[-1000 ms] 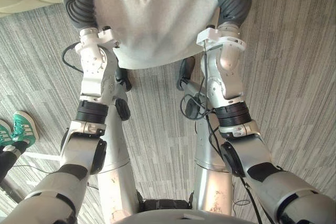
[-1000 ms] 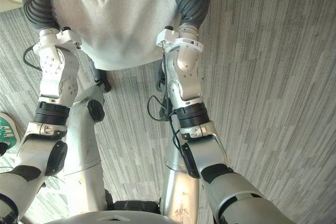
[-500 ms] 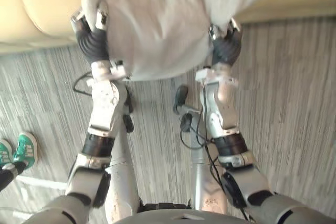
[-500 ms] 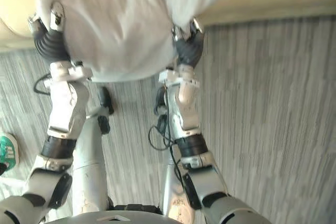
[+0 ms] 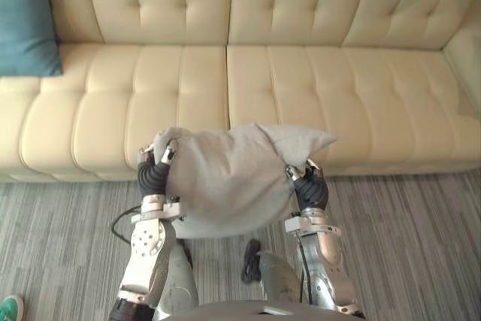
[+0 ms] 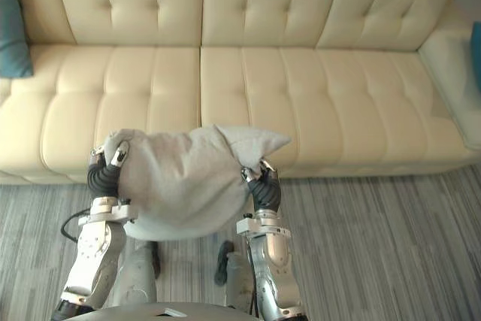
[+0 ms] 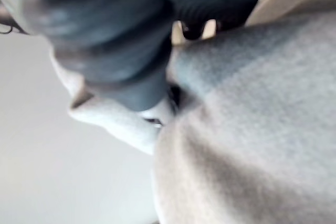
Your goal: Pick up cushions and gather them together orderly.
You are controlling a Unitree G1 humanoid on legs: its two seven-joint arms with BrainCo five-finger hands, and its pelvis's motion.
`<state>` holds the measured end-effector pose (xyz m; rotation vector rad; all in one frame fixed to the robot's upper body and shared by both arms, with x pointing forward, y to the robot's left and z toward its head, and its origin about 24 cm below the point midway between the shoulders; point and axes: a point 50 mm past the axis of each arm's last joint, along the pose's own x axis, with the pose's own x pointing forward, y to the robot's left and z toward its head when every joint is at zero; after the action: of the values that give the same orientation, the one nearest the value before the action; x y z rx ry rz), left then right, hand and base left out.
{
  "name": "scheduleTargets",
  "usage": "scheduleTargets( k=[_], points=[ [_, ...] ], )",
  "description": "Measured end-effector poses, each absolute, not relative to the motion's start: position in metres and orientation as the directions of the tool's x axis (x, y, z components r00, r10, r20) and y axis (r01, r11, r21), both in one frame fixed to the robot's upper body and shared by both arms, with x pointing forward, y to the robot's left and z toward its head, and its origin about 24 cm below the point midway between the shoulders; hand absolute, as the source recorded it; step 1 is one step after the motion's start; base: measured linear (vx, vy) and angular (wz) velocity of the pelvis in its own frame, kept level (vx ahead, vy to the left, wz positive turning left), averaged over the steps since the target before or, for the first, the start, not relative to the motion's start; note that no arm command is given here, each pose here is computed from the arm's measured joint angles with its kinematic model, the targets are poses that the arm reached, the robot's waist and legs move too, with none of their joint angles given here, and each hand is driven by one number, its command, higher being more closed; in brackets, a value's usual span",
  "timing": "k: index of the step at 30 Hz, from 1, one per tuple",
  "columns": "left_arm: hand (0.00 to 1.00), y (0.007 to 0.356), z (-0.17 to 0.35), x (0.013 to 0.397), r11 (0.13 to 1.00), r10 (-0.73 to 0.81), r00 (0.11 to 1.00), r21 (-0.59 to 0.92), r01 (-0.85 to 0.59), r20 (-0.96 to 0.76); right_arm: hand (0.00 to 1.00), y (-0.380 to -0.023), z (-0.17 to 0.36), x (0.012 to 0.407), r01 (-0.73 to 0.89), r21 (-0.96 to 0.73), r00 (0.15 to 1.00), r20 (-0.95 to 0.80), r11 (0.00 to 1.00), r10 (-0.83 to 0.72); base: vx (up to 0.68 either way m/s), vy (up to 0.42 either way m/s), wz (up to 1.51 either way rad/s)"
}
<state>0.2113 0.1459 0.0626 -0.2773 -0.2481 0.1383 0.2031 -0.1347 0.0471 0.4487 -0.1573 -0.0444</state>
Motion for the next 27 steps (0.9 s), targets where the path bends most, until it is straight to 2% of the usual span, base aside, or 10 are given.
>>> scheduleTargets(
  k=[5,19,27],
  points=[
    [1.00,0.148,0.056,0.199,0.947,0.151,0.968,-0.310,-0.084,0.201,1.00,-0.134,0.047,0.202,-0.012,0.413,0.987,0.149,0.911,-0.055,0.13,0.031,-0.10],
    [1.00,0.147,0.050,0.200,0.958,0.115,0.976,-0.281,-0.060,0.186,1.00,-0.126,0.037,0.222,-0.052,0.371,0.993,0.121,0.927,0.008,-0.03,0.078,0.00],
    [1.00,0.143,0.055,0.204,0.959,0.104,0.972,-0.281,-0.042,0.210,1.00,-0.127,0.050,0.233,-0.105,0.324,0.984,0.174,0.940,0.051,0.10,-0.158,0.11]
  ],
)
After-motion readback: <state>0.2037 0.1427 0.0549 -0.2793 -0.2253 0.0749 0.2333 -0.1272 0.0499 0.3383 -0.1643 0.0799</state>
